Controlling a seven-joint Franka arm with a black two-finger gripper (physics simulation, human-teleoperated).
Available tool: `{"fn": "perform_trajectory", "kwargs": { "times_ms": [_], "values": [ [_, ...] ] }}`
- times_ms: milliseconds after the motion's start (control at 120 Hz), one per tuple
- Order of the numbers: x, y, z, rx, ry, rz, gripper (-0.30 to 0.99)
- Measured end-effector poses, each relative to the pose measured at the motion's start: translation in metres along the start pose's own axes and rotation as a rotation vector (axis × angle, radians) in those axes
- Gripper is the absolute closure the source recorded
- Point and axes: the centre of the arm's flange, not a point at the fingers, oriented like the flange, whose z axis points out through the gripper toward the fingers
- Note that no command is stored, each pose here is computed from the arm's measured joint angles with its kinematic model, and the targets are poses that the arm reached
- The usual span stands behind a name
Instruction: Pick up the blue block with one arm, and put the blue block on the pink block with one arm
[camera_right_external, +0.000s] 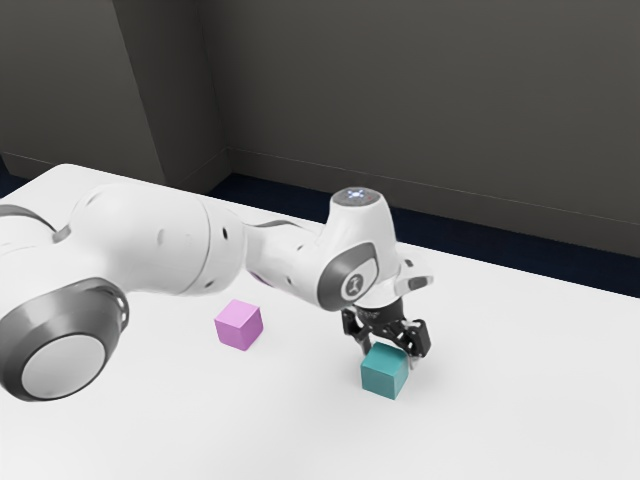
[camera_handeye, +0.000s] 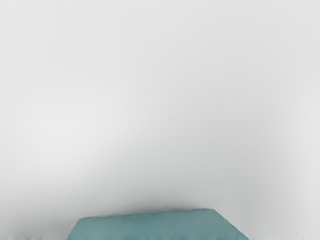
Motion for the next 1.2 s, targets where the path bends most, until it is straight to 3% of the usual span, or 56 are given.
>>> {"fn": "perform_trajectory", "kwargs": {
  "times_ms": [217,1200],
  "values": [
    [-0.011,0.0,0.006,0.003,-0.013,-0.007,0.02],
    [-0.01,0.005,0.012,0.008,0.039,-0.006,0.02]
  ]
}}
